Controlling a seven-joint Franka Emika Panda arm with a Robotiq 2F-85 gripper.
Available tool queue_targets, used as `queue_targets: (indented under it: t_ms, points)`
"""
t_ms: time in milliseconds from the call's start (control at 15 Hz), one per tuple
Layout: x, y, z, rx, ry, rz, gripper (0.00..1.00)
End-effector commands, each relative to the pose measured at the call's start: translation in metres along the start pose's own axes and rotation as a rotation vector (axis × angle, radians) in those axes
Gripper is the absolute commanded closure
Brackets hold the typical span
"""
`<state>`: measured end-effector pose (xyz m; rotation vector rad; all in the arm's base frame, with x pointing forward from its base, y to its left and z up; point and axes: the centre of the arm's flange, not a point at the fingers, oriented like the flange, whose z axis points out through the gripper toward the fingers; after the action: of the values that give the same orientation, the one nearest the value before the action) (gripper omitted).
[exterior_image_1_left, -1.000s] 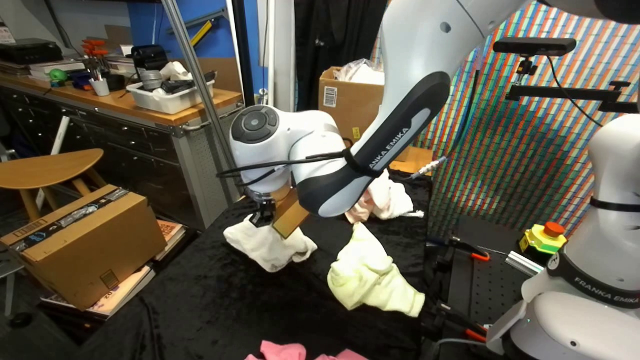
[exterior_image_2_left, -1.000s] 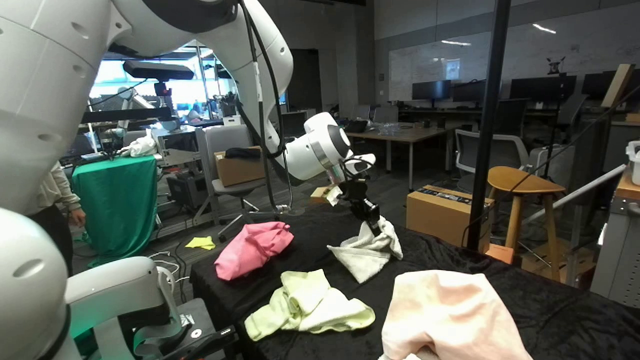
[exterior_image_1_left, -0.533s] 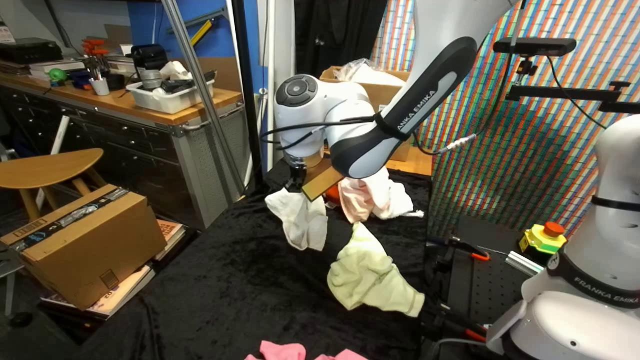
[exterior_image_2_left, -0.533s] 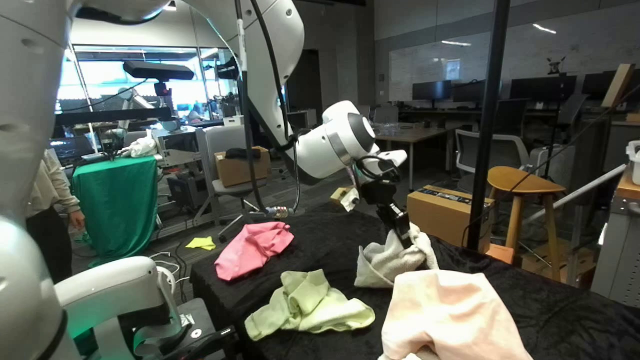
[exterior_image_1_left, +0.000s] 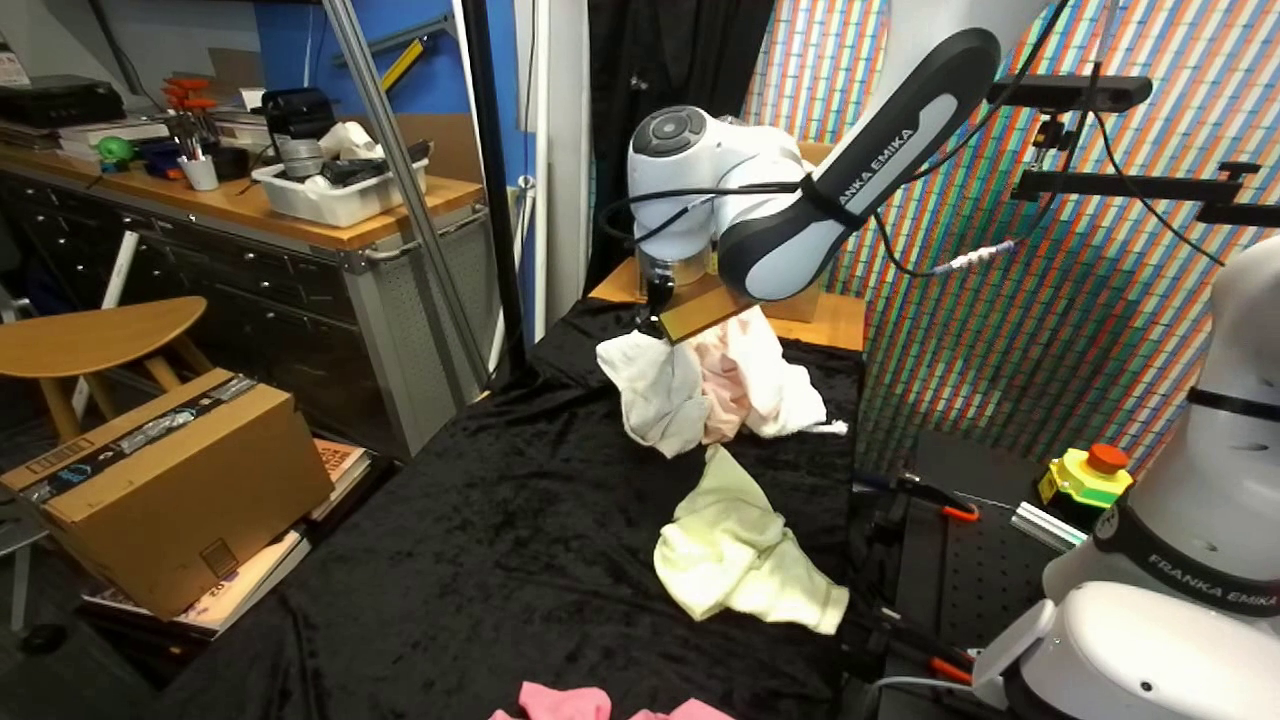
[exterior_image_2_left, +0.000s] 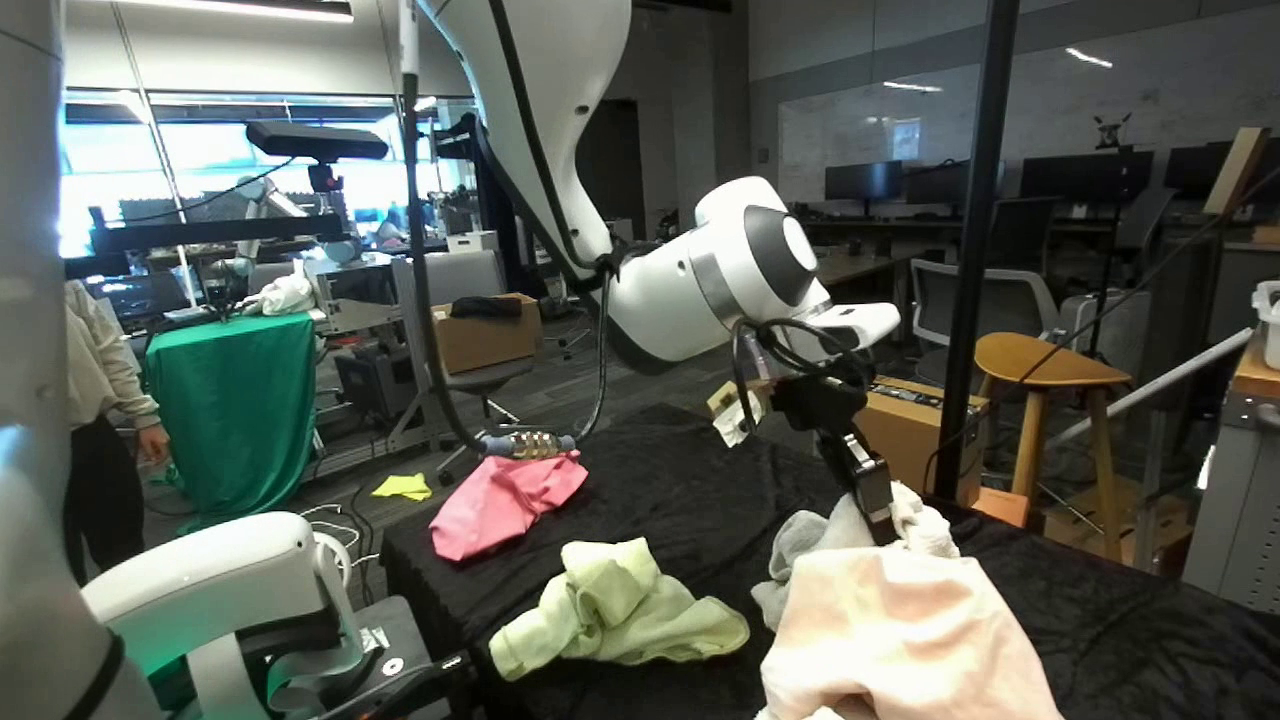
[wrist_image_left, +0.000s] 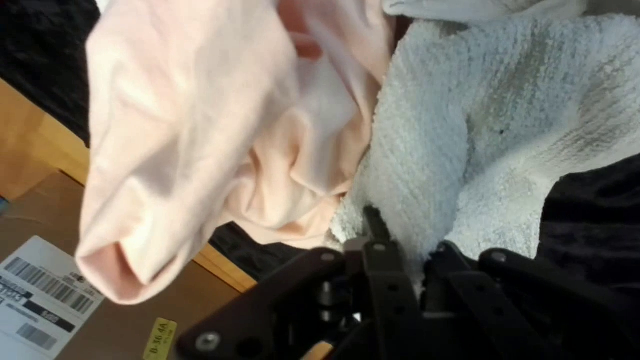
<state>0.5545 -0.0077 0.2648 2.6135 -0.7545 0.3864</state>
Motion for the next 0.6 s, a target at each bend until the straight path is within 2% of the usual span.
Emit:
queue_targets:
  t_ms: [0, 133, 200, 267, 400, 533]
  points:
    - [-0.0057, 0.0316, -0.0093, 0.020, 0.001, 0.088, 0.96]
    - [-0.0059, 0.0375, -0.0080, 0.013, -0.012, 0.110, 0.96]
    - [-0.0060, 0.0378, -0.0071, 0.011, -0.019, 0.111, 0.92]
    - [-0.0077, 0.0376, -0.0067, 0.013, -0.025, 0.107, 0.67]
    - [-0.0092, 0.0359, -0.0063, 0.007, -0.032, 0.099, 0.60]
    - [-0.0111, 0.0332, -0.0068, 0.006, -0.037, 0.090, 0.45]
